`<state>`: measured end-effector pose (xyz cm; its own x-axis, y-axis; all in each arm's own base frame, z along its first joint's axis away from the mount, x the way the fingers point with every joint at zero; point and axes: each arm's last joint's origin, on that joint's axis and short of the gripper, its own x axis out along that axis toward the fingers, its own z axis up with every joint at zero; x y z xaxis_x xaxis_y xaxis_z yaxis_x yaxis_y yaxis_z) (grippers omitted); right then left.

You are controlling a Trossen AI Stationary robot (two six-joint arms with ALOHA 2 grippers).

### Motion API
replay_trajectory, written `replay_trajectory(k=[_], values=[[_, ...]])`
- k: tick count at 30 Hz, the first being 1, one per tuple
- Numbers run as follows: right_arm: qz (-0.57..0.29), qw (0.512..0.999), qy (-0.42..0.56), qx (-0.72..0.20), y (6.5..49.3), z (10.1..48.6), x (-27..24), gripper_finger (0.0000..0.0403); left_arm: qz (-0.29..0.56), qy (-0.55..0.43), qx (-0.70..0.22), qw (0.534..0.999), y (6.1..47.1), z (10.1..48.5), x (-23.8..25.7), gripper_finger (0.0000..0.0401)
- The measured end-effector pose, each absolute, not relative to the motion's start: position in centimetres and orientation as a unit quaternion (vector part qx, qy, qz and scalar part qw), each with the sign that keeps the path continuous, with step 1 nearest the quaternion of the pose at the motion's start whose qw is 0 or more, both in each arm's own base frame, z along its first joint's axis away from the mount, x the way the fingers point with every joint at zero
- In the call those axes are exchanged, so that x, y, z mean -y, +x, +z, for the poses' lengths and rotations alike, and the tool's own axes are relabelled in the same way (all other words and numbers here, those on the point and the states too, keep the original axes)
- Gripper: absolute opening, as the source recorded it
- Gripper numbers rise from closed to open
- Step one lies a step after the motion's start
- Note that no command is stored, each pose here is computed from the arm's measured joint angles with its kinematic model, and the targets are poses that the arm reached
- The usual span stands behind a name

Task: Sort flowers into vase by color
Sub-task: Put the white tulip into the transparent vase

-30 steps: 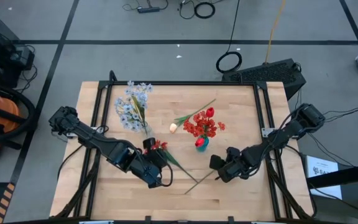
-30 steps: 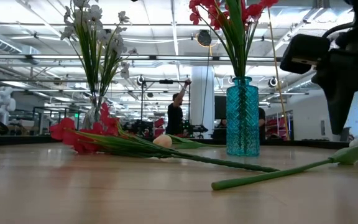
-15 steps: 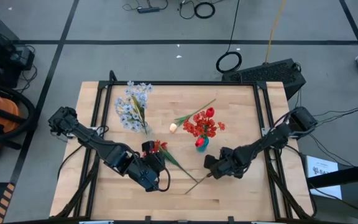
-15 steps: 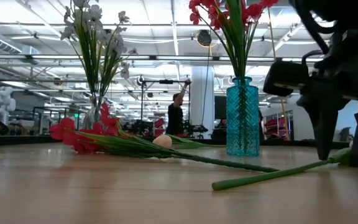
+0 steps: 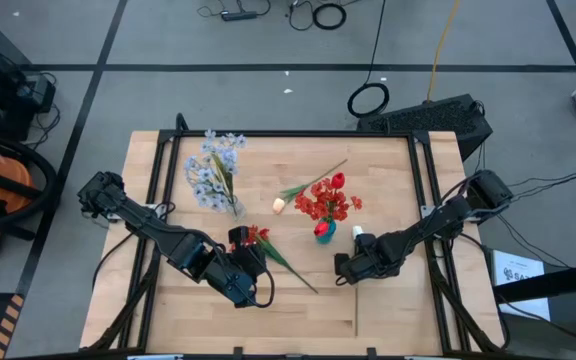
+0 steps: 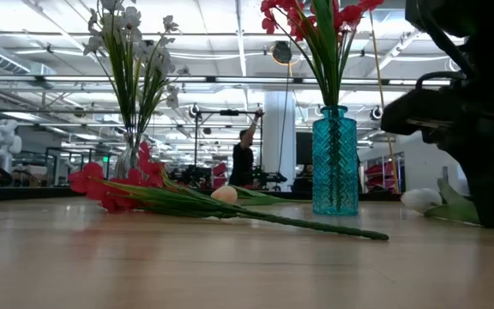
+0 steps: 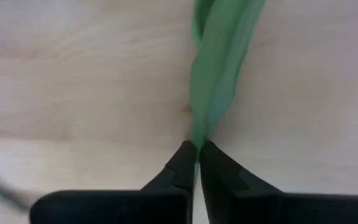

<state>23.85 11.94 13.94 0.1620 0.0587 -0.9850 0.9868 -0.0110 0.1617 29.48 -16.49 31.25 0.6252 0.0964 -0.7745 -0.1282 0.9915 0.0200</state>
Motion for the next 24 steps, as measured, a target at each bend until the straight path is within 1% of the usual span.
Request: replay_trajectory(k=[3, 6, 9, 12, 14, 16, 19, 22, 24], values=[[-0.455, 0.524, 0.543, -0.473, 23.3, 14.2, -12.0, 0.0013, 0.062, -0.018, -0.428, 0.901, 29.5, 31.3, 16.5, 0.0088], [-0.453, 0.543, 0.538, -0.460, 22.6, 15.0, -12.3, 0.0006, 0.062, -0.019, -0.428, 0.901, 29.5, 31.3, 16.5, 0.0088], [-0.437, 0.577, 0.545, -0.424, 21.8, 16.7, -12.6, 0.0003, 0.062, -0.019, -0.428, 0.901, 29.5, 31.3, 16.5, 0.0088], [-0.398, 0.626, 0.550, -0.383, 21.0, 18.7, -13.0, 0.0003, 0.057, -0.022, -0.431, 0.900, 29.5, 31.2, 16.5, 0.0088], [-0.358, 0.660, 0.538, -0.383, 20.2, 20.1, -13.2, 0.0003, 0.049, -0.026, -0.435, 0.899, 29.5, 31.2, 16.6, 0.0088], [-0.315, 0.687, 0.517, -0.401, 19.5, 21.2, -13.3, 0.0003, 0.048, -0.027, -0.435, 0.899, 29.5, 31.2, 16.6, 0.0088], [-0.284, 0.698, 0.511, -0.413, 18.4, 22.5, -13.1, 0.0003, 0.048, -0.033, -0.428, 0.902, 29.7, 31.3, 16.5, 0.0088], [-0.259, 0.730, 0.487, -0.405, 17.4, 23.4, -13.0, 0.0002, 0.046, -0.048, -0.409, 0.910, 30.2, 31.6, 16.4, 0.0088], [-0.264, 0.747, 0.471, -0.386, 16.6, 24.0, -12.6, 0.0002, 0.042, -0.062, -0.388, 0.918, 30.7, 31.9, 16.4, 0.0088]])
